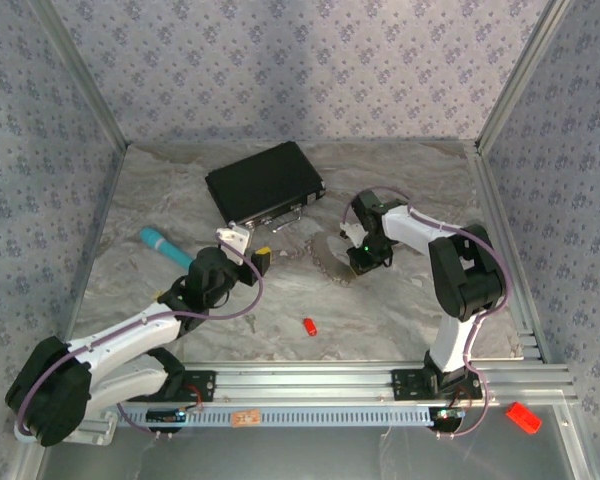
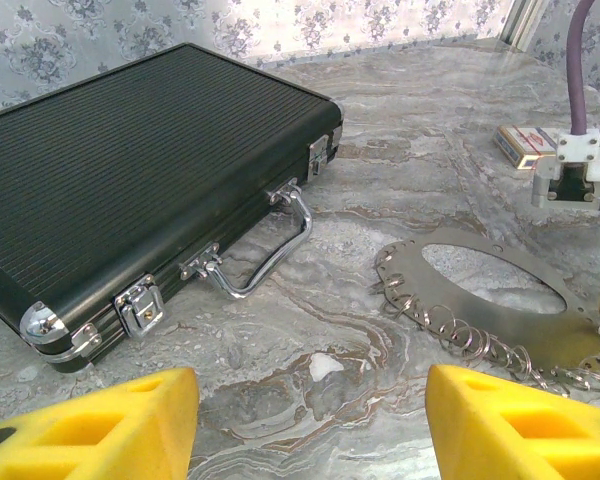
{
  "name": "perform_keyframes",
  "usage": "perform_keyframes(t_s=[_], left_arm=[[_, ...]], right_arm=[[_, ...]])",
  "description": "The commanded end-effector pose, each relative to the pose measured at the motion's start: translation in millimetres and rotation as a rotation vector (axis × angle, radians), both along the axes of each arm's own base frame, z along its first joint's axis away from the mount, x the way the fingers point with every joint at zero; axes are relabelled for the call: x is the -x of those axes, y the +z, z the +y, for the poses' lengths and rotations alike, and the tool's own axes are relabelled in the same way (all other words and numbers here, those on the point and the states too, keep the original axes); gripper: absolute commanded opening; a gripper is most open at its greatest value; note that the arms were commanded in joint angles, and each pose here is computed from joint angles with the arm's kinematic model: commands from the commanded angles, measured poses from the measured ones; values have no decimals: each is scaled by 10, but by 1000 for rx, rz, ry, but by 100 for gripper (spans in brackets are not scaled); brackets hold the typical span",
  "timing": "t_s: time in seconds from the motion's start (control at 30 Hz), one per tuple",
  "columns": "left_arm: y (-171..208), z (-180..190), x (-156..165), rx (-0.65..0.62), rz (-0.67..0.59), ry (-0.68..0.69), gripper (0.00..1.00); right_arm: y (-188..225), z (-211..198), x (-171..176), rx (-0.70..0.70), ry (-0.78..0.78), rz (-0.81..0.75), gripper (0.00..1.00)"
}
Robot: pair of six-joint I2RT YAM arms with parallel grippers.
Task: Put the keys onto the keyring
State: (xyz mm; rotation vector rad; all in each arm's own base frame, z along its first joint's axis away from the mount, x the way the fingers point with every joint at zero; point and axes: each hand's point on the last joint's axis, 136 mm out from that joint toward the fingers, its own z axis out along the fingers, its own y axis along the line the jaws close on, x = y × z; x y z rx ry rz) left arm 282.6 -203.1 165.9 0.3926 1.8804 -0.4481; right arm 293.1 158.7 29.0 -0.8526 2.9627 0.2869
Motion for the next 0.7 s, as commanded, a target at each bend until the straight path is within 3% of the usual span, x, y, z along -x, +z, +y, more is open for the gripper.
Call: perform_keyframes(t_s=[0.0, 0.27, 0.4, 0.67], left_arm=[[135, 3, -35, 32, -26, 12, 61], [145, 11, -28, 32, -26, 13, 61], [130, 23, -19, 33, -23, 16, 61], [141, 11, -26, 37, -27, 14, 61]], right_arm=[[74, 52, 81, -31, -2, 29, 14], [48, 123, 108, -88, -64, 59, 20], [72, 99, 85, -120, -167, 46, 30], [75, 35, 90, -176, -336, 29, 28]])
